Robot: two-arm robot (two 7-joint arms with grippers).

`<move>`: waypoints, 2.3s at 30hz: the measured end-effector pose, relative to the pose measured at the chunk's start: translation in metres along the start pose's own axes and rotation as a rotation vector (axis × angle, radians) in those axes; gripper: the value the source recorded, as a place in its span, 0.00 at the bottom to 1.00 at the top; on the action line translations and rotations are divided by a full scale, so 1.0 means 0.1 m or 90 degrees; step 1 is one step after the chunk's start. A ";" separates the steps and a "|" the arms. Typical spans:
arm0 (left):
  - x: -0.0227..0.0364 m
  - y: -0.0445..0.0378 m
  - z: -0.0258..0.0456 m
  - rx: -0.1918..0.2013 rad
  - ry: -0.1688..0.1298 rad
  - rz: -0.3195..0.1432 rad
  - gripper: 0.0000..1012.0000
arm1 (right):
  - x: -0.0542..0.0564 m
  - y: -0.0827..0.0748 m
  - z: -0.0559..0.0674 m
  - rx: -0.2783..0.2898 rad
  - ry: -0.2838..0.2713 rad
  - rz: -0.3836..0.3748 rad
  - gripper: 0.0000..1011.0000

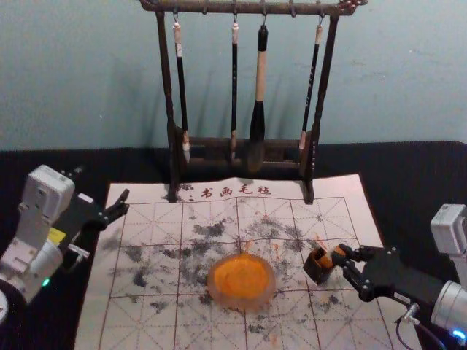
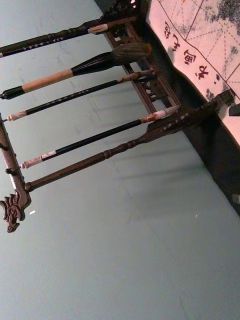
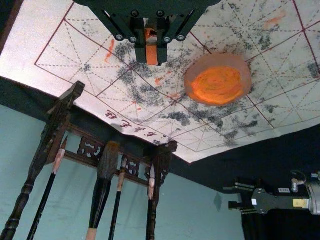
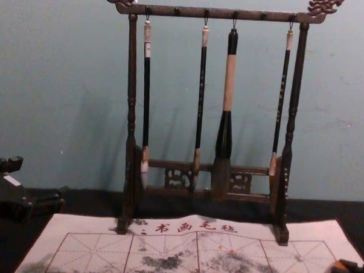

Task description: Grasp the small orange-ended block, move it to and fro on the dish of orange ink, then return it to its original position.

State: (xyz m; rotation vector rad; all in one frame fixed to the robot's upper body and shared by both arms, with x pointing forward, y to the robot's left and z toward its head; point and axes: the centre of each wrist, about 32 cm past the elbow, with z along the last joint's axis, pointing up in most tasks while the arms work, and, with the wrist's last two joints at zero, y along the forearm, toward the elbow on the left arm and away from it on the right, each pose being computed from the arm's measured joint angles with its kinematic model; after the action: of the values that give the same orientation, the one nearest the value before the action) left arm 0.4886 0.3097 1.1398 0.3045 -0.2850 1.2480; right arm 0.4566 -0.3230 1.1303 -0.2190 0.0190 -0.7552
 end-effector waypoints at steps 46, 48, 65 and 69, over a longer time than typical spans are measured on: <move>0.000 0.000 0.000 0.000 0.000 0.000 0.99 | 0.07 0.36 0.58 0.028 -0.061 0.099 0.10; 0.000 0.000 0.000 0.000 0.000 0.000 0.99 | 0.06 0.40 0.58 0.020 -0.065 0.109 0.10; 0.000 0.000 0.000 0.000 0.000 0.000 0.99 | -0.02 0.60 0.54 -0.016 -0.090 0.182 0.10; 0.000 0.000 0.000 0.000 0.000 0.000 0.99 | -0.06 0.63 0.53 -0.019 -0.094 0.189 0.10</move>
State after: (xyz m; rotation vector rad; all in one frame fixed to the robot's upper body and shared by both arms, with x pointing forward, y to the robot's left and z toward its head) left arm 0.4886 0.3097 1.1398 0.3045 -0.2850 1.2479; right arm 0.5001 -0.2642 1.1690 -0.2926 -0.0761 -0.4415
